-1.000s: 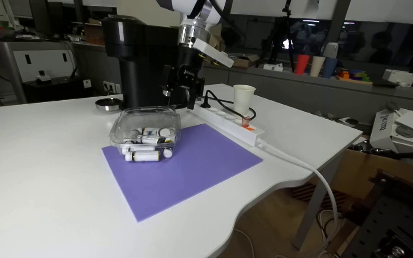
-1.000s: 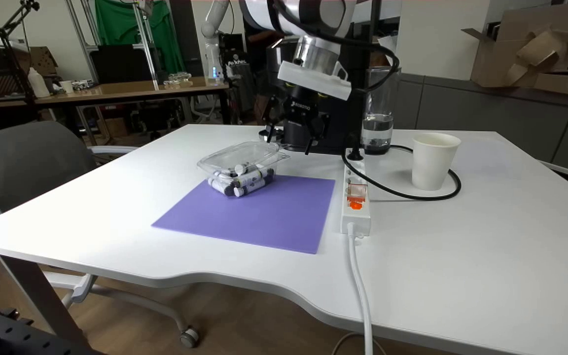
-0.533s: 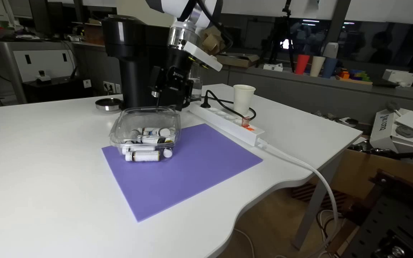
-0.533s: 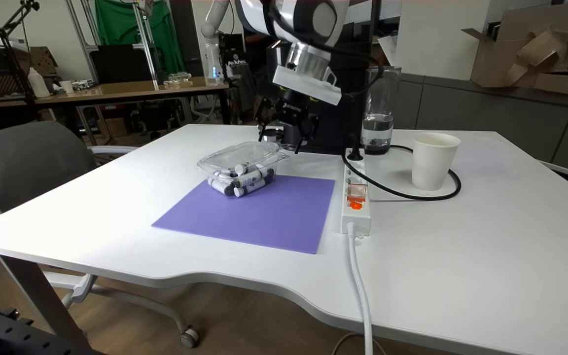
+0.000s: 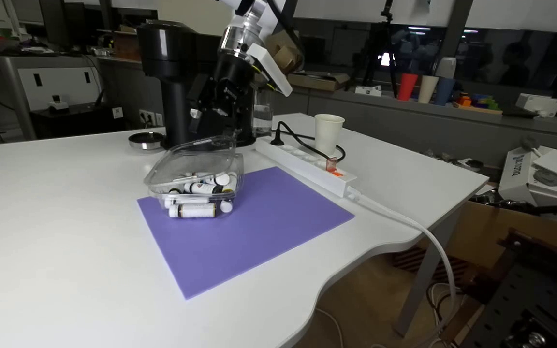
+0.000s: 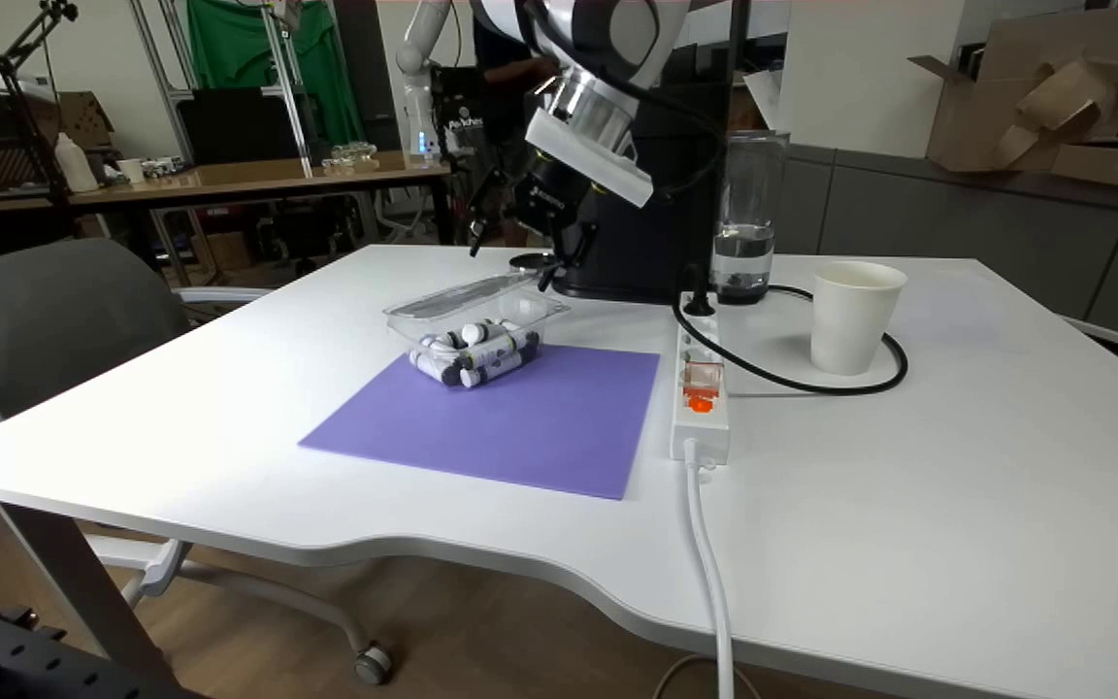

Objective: Uncover the container

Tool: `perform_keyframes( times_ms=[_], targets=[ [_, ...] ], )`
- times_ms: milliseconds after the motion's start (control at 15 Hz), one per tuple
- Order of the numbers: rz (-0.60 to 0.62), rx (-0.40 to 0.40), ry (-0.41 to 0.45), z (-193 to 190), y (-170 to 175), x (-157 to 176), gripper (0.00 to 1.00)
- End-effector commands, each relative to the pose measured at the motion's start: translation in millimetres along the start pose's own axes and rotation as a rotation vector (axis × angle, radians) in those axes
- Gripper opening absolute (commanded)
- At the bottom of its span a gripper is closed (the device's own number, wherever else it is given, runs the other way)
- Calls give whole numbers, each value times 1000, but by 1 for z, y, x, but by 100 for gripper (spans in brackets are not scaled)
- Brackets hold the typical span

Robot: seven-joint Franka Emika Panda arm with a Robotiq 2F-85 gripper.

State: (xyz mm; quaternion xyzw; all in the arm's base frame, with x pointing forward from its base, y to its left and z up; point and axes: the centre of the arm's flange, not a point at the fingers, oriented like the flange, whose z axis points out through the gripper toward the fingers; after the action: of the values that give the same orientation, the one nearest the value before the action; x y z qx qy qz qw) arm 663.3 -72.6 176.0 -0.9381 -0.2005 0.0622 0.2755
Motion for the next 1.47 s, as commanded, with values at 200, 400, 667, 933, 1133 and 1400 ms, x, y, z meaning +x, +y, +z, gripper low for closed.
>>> perform_keyframes(
  times_ms=[200,400,667,933,1133,1400],
  targets=[
    [-143,46,-41,-29,-47,-9,100],
    [-217,4,-68,-35,-72,-1,100],
    [-317,-82,-128,-34,-110,15,100],
    [-433,-172,-190,-32,-146,29,100],
    [-496,-261,-229,-30,-169,37,100],
    [-533,-418,-230,-28,-182,44,100]
  ],
)
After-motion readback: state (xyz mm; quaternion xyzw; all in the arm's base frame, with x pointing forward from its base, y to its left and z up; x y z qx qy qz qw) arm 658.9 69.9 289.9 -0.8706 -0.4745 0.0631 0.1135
